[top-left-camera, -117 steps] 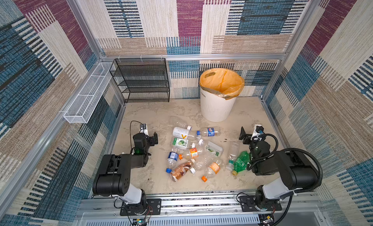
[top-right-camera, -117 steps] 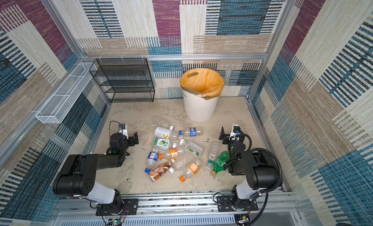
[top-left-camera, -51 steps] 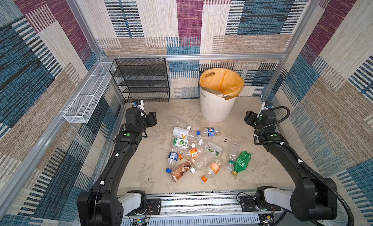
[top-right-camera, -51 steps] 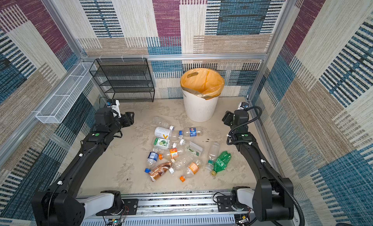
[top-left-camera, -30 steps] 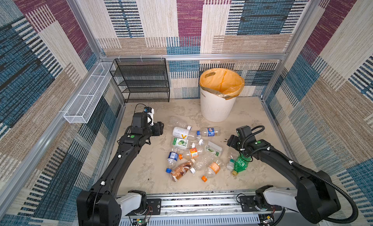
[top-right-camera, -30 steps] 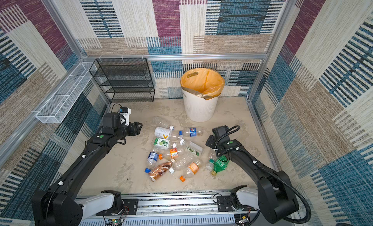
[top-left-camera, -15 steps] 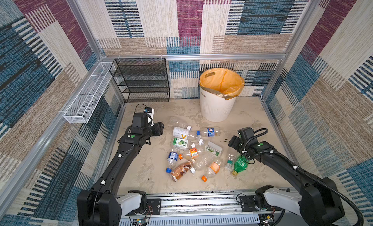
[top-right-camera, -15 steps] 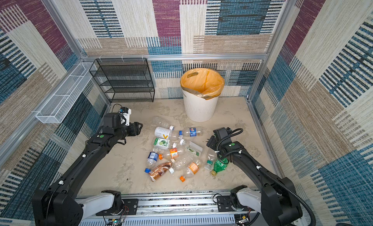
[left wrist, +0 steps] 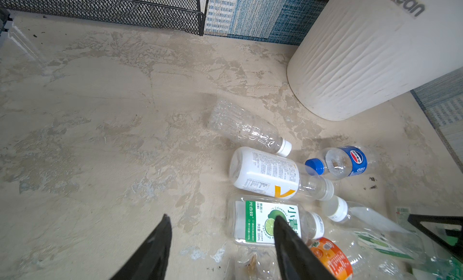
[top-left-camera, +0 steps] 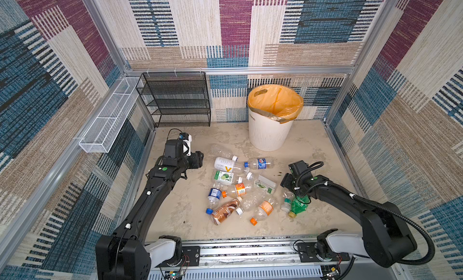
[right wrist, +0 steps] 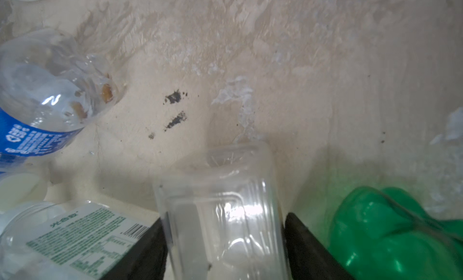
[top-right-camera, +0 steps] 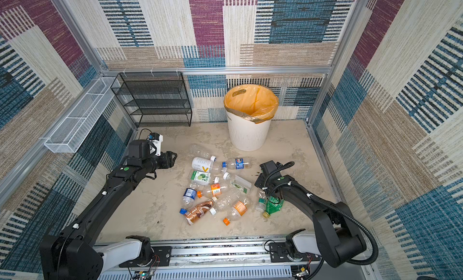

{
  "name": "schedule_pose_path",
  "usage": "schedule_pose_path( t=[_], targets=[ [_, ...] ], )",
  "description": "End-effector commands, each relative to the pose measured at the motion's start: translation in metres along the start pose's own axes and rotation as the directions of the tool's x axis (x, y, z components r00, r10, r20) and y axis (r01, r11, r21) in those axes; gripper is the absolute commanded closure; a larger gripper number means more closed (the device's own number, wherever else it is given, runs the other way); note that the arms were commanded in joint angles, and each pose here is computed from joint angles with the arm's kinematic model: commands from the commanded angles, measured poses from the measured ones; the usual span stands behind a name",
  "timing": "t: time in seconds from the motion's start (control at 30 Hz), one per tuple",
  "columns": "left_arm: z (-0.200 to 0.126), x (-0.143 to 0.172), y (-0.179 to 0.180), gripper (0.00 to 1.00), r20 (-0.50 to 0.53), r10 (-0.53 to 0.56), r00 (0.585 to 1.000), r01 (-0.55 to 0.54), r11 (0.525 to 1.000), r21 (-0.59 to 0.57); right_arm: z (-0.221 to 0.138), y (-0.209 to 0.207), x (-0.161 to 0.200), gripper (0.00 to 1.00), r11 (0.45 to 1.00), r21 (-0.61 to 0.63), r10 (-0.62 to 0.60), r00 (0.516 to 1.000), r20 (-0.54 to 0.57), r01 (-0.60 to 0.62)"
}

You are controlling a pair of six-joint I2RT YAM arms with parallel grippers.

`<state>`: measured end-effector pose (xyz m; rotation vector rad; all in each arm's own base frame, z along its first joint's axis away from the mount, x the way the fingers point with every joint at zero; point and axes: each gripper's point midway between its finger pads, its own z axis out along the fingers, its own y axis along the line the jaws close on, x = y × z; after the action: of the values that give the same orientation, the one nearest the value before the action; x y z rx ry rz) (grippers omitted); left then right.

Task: Throw the plastic bottles in the bin
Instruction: Pick up the plastic bottle from the middle-right of the table, then throw the plastic bottle into the trash bin.

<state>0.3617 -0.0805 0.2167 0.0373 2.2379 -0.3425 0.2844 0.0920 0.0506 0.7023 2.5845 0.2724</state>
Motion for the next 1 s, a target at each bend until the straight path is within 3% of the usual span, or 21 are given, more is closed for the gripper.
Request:
schedule_pose_path(
  t=[0.0,0.17,0.33,0.5,0.63,0.7,0.77,0.83,0.9,0.97],
  targets=[
    [0.0,0.002,0.001,0.34,-0.008,0.024,1.0,-0.024,1.0,-0.003,0.0,0.006,-0.014,0.35,1.0,-0.003,0.012,0.998,0.061,-0.012],
    [0.001,0.002,0.001,0.34,-0.01,0.026,1.0,-0.026,1.0,-0.002,-0.014,0.015,-0.028,0.46,0.997,-0.056,0.065,0.992,0.11,-0.06],
    [0.002,0.002,-0.001,0.34,-0.014,0.022,1.0,-0.022,1.0,0.008,-0.055,0.022,-0.066,0.51,0.979,-0.164,0.15,0.97,0.193,-0.119],
    [0.002,0.002,-0.003,0.34,-0.014,0.018,1.0,-0.017,1.0,0.021,-0.093,-0.035,-0.107,0.51,0.982,-0.094,0.187,0.924,0.333,-0.165],
    [0.004,0.002,-0.006,0.35,-0.019,0.013,1.0,-0.013,0.999,0.035,-0.087,-0.062,-0.101,0.51,0.984,-0.061,0.177,0.933,0.313,-0.167],
    [0.004,0.001,-0.006,0.35,-0.016,0.012,1.0,-0.012,0.999,0.039,-0.095,-0.041,-0.118,0.53,0.986,-0.123,0.151,0.933,0.326,-0.117],
    [0.004,0.0,-0.006,0.35,-0.012,0.011,1.0,-0.01,0.999,0.04,-0.126,-0.003,-0.167,0.53,0.98,-0.193,0.118,0.912,0.392,-0.044],
    [0.004,0.001,-0.007,0.35,-0.019,0.011,1.0,-0.011,0.999,0.046,-0.187,0.052,-0.233,0.54,0.954,-0.291,0.093,0.861,0.501,0.066],
    [0.002,0.001,-0.008,0.35,-0.017,0.011,1.0,-0.01,0.999,0.046,-0.264,0.11,-0.287,0.54,0.882,-0.431,0.122,0.792,0.599,0.19],
    [-0.001,-0.001,-0.009,0.35,-0.008,0.013,1.0,-0.012,0.999,0.048,-0.335,0.167,-0.329,0.51,0.766,-0.556,0.159,0.743,0.65,0.323]
  ],
)
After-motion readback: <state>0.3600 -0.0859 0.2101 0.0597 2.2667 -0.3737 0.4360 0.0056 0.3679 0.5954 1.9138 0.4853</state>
